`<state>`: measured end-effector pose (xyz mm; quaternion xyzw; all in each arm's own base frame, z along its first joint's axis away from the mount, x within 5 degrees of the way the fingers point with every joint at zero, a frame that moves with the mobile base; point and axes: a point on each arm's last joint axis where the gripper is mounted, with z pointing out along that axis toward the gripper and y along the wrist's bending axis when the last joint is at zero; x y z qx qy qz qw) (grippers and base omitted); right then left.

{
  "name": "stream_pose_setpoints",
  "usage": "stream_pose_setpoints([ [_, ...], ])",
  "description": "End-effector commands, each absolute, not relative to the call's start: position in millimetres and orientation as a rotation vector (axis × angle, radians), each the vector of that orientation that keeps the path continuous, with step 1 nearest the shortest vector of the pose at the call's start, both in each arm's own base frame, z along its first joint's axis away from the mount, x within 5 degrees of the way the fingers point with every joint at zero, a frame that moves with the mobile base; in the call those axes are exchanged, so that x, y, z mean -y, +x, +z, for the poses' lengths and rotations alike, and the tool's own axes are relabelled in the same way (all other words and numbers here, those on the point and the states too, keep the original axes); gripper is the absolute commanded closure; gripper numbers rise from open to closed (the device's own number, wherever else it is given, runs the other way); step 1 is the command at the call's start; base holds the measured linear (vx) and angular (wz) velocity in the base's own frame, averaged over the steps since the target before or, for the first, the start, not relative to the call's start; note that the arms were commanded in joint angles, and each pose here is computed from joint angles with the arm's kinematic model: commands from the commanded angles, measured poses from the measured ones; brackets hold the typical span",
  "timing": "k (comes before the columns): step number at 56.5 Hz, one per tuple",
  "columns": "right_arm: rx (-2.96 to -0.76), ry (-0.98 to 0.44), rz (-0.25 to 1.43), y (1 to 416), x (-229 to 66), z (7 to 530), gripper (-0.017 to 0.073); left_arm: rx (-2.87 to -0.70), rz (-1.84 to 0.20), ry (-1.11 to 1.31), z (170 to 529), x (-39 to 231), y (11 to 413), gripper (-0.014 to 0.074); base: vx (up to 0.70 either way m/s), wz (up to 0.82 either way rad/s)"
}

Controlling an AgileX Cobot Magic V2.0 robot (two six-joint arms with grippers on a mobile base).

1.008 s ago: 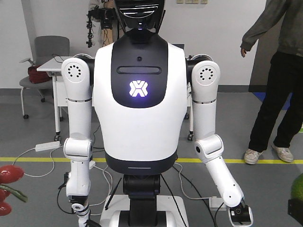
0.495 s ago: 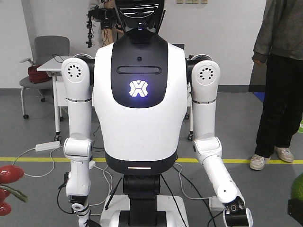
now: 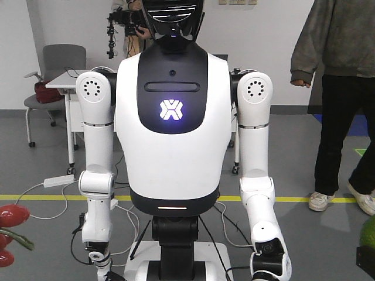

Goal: Pick snacks and fruit into basket
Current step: 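Move the right gripper with the green fruit over the blue basket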

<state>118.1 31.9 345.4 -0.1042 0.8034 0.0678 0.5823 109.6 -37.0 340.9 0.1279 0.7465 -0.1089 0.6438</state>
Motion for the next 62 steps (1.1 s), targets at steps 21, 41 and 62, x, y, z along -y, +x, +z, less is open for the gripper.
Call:
stream_pose_setpoints([
  [21,-1.761,-0.245,0.159,119.6,-32.4,362.6,0.0568,-1.595,-0.261,0.253,358.4,36.3,110.3,0.0591,0.00,0.00],
  [41,-1.761,-0.245,0.159,119.6,-32.4,362.6,0.0568,-1.595,-0.261,0.253,358.4,36.3,110.3,0.0591,0.00,0.00],
  [62,-1.761,-0.245,0.159,119.6,-32.4,362.6,0.0568,-1.595,-0.261,0.253,358.4,36.3,110.3,0.0591,0.00,0.00],
])
